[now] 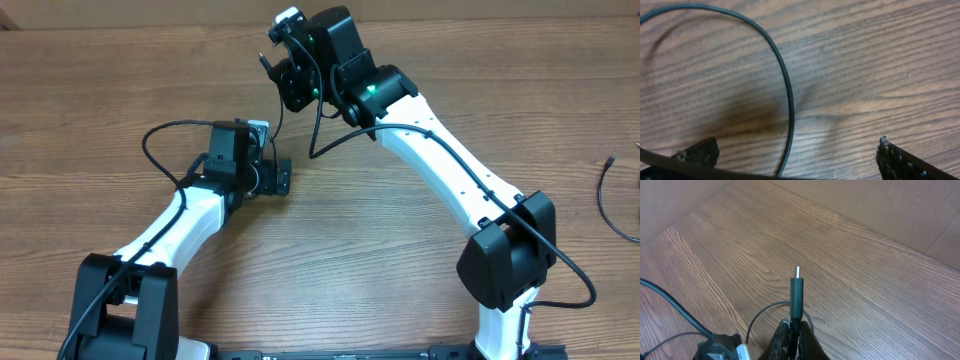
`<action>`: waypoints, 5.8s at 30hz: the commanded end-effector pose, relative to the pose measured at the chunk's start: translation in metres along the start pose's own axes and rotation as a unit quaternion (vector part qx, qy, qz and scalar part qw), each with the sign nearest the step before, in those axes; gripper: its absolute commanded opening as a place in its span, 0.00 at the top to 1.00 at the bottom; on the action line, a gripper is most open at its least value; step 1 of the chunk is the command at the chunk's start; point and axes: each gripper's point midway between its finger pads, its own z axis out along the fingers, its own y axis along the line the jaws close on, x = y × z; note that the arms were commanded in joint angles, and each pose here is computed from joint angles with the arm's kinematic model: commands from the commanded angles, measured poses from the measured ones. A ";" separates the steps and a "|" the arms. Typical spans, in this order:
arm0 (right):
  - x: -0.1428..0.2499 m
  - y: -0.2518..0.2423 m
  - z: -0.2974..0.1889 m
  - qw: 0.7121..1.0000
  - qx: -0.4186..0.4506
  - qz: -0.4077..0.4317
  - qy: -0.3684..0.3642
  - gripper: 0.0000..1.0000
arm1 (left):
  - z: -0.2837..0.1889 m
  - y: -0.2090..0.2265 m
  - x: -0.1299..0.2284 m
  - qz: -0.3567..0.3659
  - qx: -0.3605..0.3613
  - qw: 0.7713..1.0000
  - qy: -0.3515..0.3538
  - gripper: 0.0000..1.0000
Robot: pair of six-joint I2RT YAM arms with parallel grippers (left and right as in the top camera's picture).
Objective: Untangle cables
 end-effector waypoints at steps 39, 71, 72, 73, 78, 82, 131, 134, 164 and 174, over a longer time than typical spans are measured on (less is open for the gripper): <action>-0.055 0.070 -0.105 0.974 -0.216 0.047 -0.054 0.96 | -0.098 -0.018 -0.065 0.135 -0.010 0.986 -0.100 0.96; -0.014 -0.040 -0.112 0.996 0.070 0.059 0.012 0.00 | -0.100 -0.022 0.042 -0.194 0.003 0.973 0.122 0.22; -0.018 -0.046 -0.123 0.994 0.086 0.060 0.004 0.00 | -0.100 -0.024 0.042 -0.195 0.008 0.973 0.123 0.22; -0.022 -0.050 -0.133 0.993 0.101 0.060 -0.005 0.00 | -0.100 -0.025 0.042 -0.195 0.012 0.973 0.124 0.22; -0.051 -0.061 -0.199 0.984 0.155 0.055 -0.068 0.00 | -0.101 -0.039 0.038 -0.197 0.051 0.971 0.123 0.20; -0.068 -0.060 -0.254 0.976 0.175 0.052 -0.119 0.00 | -0.102 -0.051 0.030 -0.198 0.089 0.969 0.116 0.19; -0.073 -0.038 -0.292 0.979 0.129 0.047 -0.147 0.00 | 0.009 -0.001 0.063 -0.661 -0.112 0.729 0.140 0.48; -0.073 -0.038 -0.292 0.979 0.129 0.047 -0.148 0.00 | 0.010 0.000 0.059 -0.663 -0.107 0.729 0.132 0.46; -0.073 -0.028 -0.289 0.983 0.101 0.044 -0.145 0.00 | 0.006 0.046 0.052 -0.774 -0.134 0.613 0.082 0.54; -0.072 -0.028 -0.289 0.983 0.101 0.045 -0.144 0.00 | 0.002 0.068 0.052 -0.813 -0.145 0.560 0.062 0.55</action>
